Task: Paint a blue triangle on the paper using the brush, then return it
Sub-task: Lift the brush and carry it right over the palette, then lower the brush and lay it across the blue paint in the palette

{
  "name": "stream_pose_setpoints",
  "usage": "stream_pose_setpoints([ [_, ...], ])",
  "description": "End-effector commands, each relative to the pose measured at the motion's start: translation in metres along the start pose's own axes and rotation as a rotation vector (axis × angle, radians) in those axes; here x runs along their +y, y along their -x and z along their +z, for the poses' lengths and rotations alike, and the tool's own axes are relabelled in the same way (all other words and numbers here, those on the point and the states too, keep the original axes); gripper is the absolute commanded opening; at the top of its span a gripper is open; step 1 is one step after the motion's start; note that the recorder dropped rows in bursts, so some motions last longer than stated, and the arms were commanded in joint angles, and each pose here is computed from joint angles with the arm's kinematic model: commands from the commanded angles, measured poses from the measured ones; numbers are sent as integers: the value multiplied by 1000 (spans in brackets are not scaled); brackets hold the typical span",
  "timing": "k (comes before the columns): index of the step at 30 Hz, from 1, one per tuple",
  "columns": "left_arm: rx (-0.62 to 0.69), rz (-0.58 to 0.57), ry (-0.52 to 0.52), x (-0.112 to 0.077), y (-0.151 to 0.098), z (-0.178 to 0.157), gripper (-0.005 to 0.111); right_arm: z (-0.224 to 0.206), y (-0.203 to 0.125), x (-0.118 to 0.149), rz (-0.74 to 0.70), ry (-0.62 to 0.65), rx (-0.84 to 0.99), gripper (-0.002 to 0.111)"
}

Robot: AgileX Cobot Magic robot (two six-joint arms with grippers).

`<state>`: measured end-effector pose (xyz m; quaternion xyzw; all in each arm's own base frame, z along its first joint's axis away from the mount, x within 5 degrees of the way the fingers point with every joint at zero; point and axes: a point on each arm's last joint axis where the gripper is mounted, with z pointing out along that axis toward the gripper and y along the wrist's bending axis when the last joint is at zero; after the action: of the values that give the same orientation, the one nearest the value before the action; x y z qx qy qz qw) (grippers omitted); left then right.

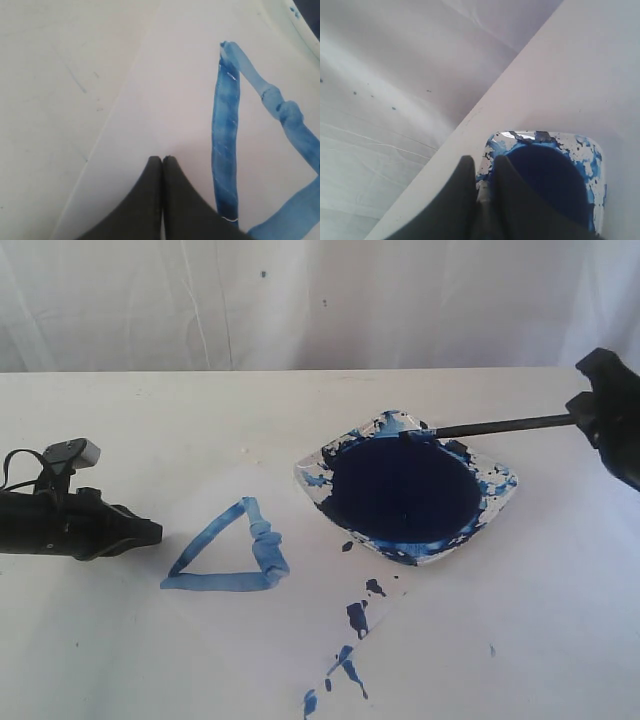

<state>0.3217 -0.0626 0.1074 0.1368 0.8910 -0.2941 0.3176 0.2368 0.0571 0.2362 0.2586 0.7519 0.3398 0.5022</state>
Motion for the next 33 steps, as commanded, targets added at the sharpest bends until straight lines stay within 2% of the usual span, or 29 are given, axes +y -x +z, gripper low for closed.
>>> stream_pose_setpoints([
  [1, -18, -17, -13, -2, 0, -2, 0, -3, -2, -5, 11, -3, -13, 0],
  [15, -18, -17, -13, -2, 0, -2, 0, -8, -3, -26, 129, -131, -70, 0],
  [21, -19, -17, -15, -2, 0, -2, 0, -8, -3, -27, 272, -139, -77, 0],
  [29, -32, -17, -53, -5, 2, -2, 0, -9, -9, -29, 214, -178, -6, 0],
  [33, -39, -17, -72, -7, 2, -2, 0, -9, -9, -29, 251, -176, -11, 0],
])
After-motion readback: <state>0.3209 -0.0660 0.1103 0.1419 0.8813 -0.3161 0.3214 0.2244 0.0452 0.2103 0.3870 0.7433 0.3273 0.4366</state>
